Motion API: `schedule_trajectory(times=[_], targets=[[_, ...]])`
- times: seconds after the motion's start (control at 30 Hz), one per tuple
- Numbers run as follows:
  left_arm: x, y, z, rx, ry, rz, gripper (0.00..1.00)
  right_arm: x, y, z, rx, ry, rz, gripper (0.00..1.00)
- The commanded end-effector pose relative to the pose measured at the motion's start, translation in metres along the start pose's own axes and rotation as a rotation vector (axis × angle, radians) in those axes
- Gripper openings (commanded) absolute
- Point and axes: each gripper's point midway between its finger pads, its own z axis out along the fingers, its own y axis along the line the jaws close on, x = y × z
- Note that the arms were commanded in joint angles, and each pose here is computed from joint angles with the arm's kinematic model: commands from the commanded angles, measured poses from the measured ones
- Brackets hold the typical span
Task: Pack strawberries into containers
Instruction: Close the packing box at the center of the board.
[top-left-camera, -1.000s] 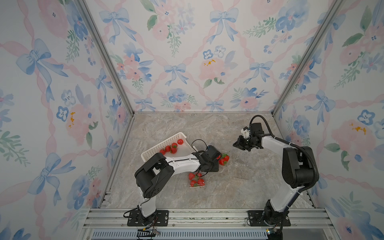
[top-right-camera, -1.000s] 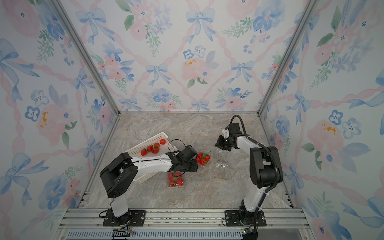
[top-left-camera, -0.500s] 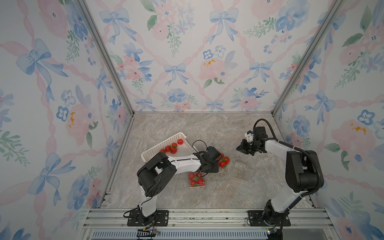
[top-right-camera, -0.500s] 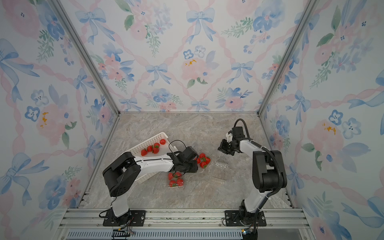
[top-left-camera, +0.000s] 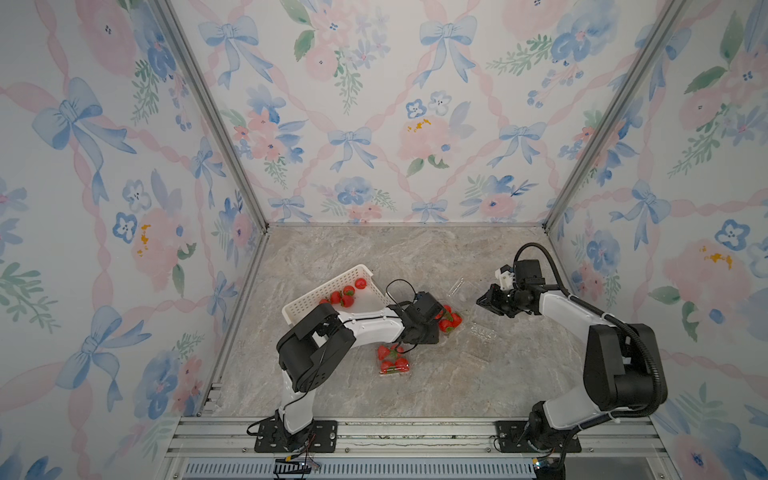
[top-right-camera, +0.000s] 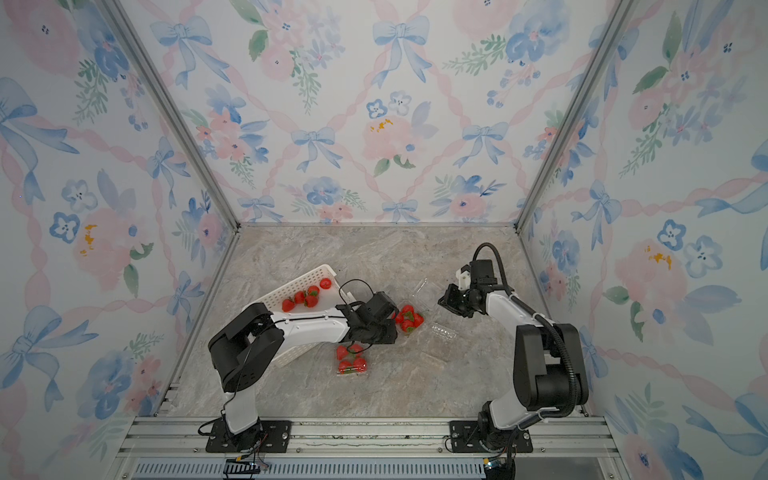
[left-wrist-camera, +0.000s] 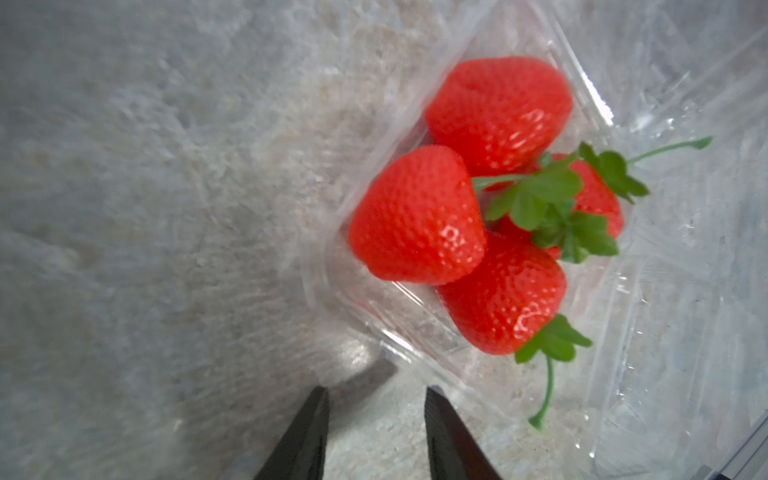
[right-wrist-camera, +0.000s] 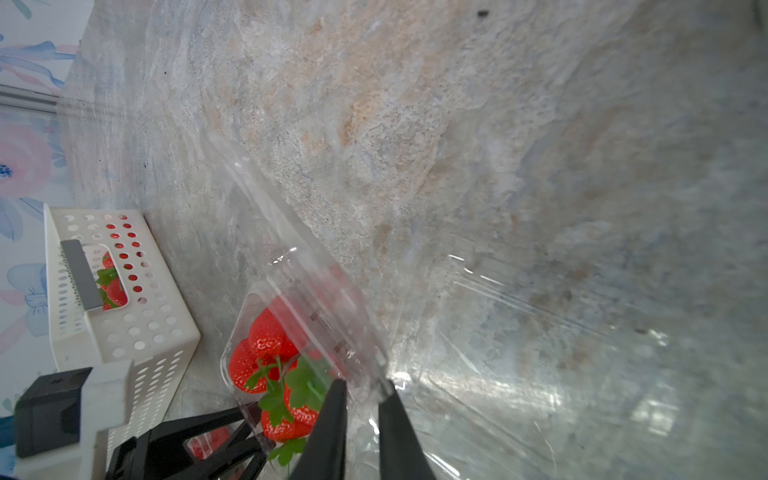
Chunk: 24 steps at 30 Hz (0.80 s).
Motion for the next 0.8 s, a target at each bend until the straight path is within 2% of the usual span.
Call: schedule_trajectory(times=[0.0, 0.07, 0.23, 0.3, 0.53, 0.77], targets=[[0.0, 0.002, 0.004, -0.017, 0.0, 0.011, 0.42, 0.004, 0.0, -0.005, -0.001, 0.005, 0.0, 0.23], [0.001, 0.004, 0.005, -0.02, 0.003, 0.013, 0.42, 0.003, 0.003, -0.007, -0.009, 0.001, 0.0, 0.28], [0.002, 0.007, 0.006, -0.028, 0.003, 0.01, 0.41, 0.001, 0.008, -0.011, -0.024, -0.016, -0.008, 0.54], [0.002, 0.008, 0.006, -0.033, 0.003, 0.008, 0.41, -0.002, 0.008, -0.015, -0.019, -0.038, -0.021, 0.61], [0.003, 0.011, 0.007, -0.036, 0.006, 0.008, 0.41, -0.027, -0.003, -0.014, 0.014, -0.061, -0.023, 0.67], [0.004, 0.014, 0.007, -0.043, 0.008, 0.001, 0.41, -0.059, -0.017, 0.023, -0.035, 0.004, 0.024, 0.68]])
